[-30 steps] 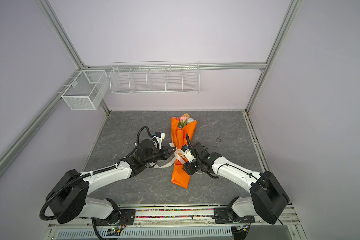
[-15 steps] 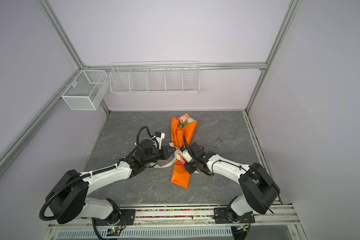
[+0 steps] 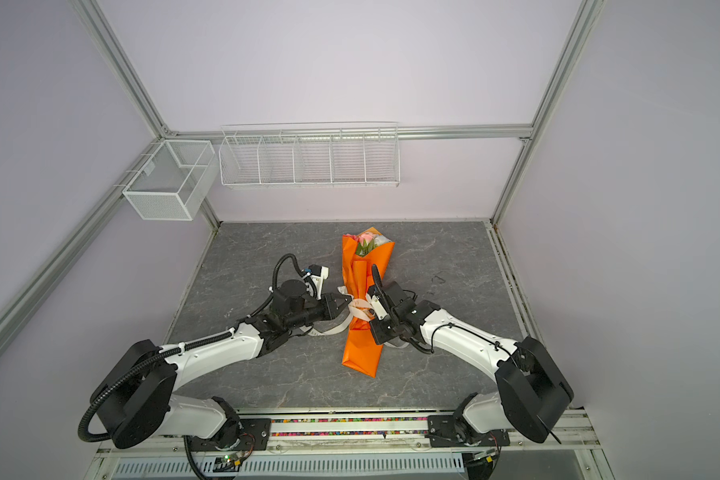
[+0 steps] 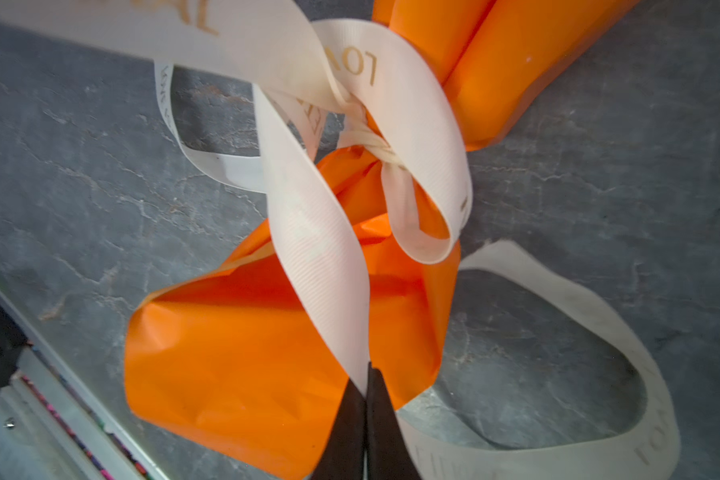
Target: Tie the bouquet of fake flowers
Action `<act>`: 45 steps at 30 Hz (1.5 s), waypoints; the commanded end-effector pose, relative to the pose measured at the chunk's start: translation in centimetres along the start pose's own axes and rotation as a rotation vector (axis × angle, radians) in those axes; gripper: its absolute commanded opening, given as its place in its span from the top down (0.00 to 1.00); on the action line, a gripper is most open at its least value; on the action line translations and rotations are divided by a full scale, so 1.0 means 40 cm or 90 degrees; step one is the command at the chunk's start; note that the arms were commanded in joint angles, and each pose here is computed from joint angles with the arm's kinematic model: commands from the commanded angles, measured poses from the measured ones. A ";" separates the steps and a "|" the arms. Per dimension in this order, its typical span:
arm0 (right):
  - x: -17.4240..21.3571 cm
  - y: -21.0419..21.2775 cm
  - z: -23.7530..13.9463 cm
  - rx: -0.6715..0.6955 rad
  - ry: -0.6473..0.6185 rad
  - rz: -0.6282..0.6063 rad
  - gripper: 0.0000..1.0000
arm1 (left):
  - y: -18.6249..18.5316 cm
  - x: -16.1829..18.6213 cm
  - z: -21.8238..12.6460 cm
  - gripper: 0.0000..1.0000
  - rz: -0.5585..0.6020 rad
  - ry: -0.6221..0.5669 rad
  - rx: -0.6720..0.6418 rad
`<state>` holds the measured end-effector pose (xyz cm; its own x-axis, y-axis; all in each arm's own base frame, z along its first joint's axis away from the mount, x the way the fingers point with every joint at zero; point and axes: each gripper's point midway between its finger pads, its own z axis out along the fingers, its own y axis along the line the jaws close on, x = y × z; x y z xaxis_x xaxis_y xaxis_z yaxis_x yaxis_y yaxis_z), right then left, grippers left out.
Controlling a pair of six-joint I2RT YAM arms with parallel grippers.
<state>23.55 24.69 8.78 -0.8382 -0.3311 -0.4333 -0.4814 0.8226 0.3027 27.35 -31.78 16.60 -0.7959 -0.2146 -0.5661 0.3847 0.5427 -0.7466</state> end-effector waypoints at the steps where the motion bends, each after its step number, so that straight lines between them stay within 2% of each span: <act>1: -0.027 0.056 0.009 -0.099 0.006 0.113 0.93 | 0.042 0.006 -0.027 0.95 -0.058 -0.035 -0.023; 3: -0.051 0.064 0.012 -0.113 0.004 0.146 0.93 | 0.061 0.011 -0.040 0.95 -0.087 -0.062 -0.021; 7: -0.052 0.056 0.035 -0.099 0.023 0.159 0.93 | 0.101 0.031 -0.049 0.91 -0.138 -0.082 -0.029; 9: -0.051 0.046 0.041 -0.086 0.028 0.162 0.93 | 0.135 0.053 -0.048 0.81 -0.167 -0.069 -0.062; 11: -0.047 0.038 0.043 -0.074 0.036 0.166 0.93 | 0.170 0.075 -0.051 0.78 -0.199 -0.060 -0.098; 12: -0.045 0.033 0.042 -0.067 0.037 0.170 0.94 | 0.186 0.085 -0.054 0.73 -0.202 -0.057 -0.112; 14: -0.039 0.026 0.041 -0.059 0.038 0.176 0.93 | 0.208 0.104 -0.061 0.54 -0.239 -0.054 -0.130; 16: -0.038 0.021 0.039 -0.055 0.034 0.181 0.94 | 0.222 0.121 -0.073 0.52 -0.248 -0.048 -0.144; 19: -0.039 0.015 0.032 -0.053 0.027 0.188 0.93 | 0.245 0.141 -0.107 0.42 -0.259 -0.051 -0.170; 23: -0.036 0.002 0.028 -0.045 0.026 0.195 0.93 | 0.232 0.137 -0.161 0.41 -0.223 -0.064 -0.170; 29: -0.033 0.005 0.017 -0.055 0.036 0.185 0.93 | 0.170 0.055 -0.249 0.47 -0.082 -0.116 -0.179; 31: -0.031 0.003 0.013 -0.056 0.037 0.185 0.94 | 0.122 0.020 -0.260 0.51 0.014 -0.116 -0.161; 33: -0.034 0.002 0.011 -0.060 0.036 0.188 0.93 | 0.053 -0.010 -0.245 0.54 0.141 -0.095 -0.117; 36: -0.038 0.007 0.009 -0.072 0.036 0.194 0.94 | -0.018 -0.025 -0.183 0.53 0.305 -0.003 -0.078; 38: -0.039 0.012 0.007 -0.082 0.035 0.197 0.93 | -0.035 -0.028 -0.128 0.53 0.381 0.077 -0.072; 42: -0.045 0.012 0.005 -0.093 0.026 0.211 0.93 | -0.022 -0.011 -0.021 0.52 0.425 0.220 -0.064; 45: -0.049 0.014 0.006 -0.101 0.021 0.217 0.93 | 0.007 0.016 0.038 0.50 0.432 0.290 -0.056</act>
<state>25.19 25.88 9.01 -0.9611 -0.0911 -0.2607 -0.2194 0.8252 0.5205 29.72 -33.05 19.32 -0.5496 0.3217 -0.7710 0.7467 0.6030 -0.2807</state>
